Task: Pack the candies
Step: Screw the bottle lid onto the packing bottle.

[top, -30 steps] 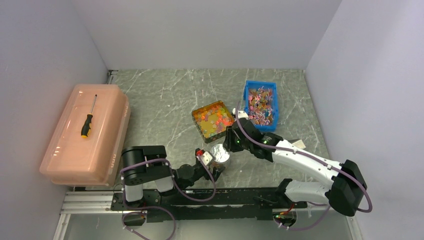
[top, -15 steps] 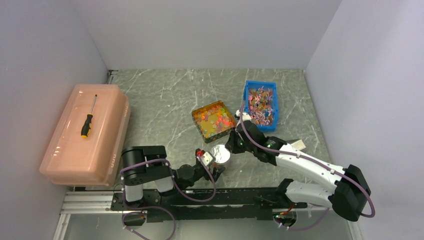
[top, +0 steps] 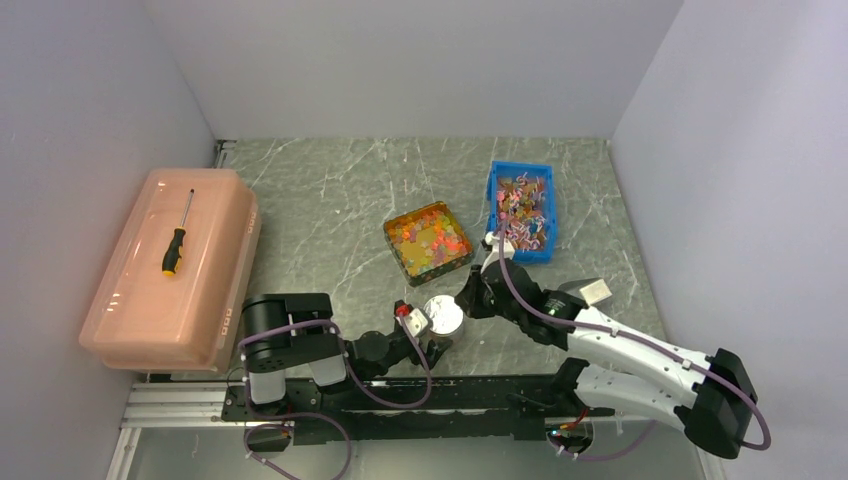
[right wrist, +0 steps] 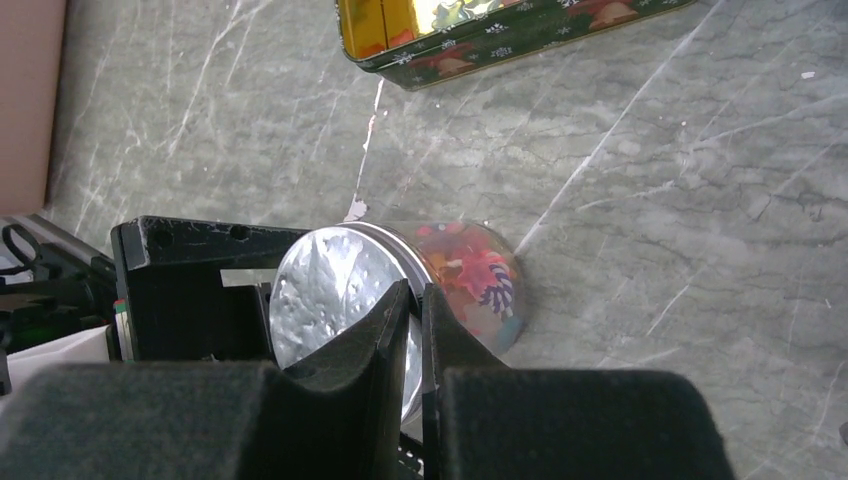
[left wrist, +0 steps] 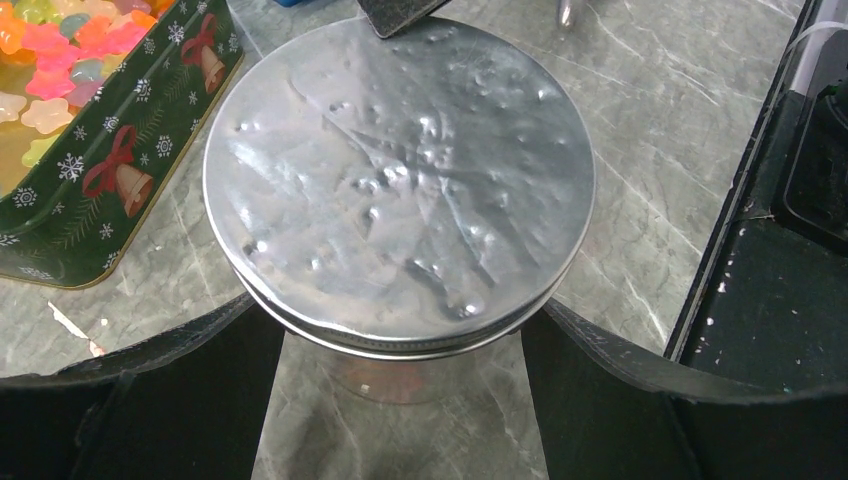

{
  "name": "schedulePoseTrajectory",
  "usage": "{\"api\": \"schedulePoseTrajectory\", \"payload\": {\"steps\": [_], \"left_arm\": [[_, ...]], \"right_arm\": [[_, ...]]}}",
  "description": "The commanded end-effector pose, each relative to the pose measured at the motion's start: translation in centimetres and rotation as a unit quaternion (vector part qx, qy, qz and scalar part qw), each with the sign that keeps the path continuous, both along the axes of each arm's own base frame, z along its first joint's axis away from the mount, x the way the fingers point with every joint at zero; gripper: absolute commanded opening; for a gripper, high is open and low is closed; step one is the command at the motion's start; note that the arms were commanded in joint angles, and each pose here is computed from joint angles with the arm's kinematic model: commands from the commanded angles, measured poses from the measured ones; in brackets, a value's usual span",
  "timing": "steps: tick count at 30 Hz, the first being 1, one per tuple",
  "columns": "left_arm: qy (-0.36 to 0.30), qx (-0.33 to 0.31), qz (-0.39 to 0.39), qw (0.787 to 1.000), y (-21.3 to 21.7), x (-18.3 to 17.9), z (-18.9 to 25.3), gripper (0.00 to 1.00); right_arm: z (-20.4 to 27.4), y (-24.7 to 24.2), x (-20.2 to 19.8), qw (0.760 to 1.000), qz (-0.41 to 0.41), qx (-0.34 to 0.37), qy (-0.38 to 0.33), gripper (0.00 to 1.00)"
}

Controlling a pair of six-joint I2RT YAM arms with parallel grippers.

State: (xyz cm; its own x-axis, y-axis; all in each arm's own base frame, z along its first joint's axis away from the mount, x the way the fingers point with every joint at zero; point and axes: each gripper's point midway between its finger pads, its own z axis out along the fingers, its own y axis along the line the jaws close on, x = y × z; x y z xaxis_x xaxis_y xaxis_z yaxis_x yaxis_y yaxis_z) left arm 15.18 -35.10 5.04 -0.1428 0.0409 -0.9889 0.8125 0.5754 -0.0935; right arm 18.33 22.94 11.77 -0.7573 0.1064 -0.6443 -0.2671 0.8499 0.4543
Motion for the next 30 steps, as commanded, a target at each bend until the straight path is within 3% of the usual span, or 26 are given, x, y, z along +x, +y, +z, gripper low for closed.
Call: {"api": "schedulePoseTrajectory", "payload": {"steps": [1, 30], "left_arm": [[0.008, -0.015, 0.044, 0.999, 0.0, 1.6, 0.8, 0.49], [0.026, -0.008, 0.077, 0.997, 1.0, 3.1, 0.6, 0.49]], "right_arm": [[-3.7, 0.3, -6.0, 0.993, 0.051, -0.014, 0.101, 0.10], [-4.0, -2.0, -8.4, 0.994, 0.014, -0.011, 0.112, 0.10]]}}
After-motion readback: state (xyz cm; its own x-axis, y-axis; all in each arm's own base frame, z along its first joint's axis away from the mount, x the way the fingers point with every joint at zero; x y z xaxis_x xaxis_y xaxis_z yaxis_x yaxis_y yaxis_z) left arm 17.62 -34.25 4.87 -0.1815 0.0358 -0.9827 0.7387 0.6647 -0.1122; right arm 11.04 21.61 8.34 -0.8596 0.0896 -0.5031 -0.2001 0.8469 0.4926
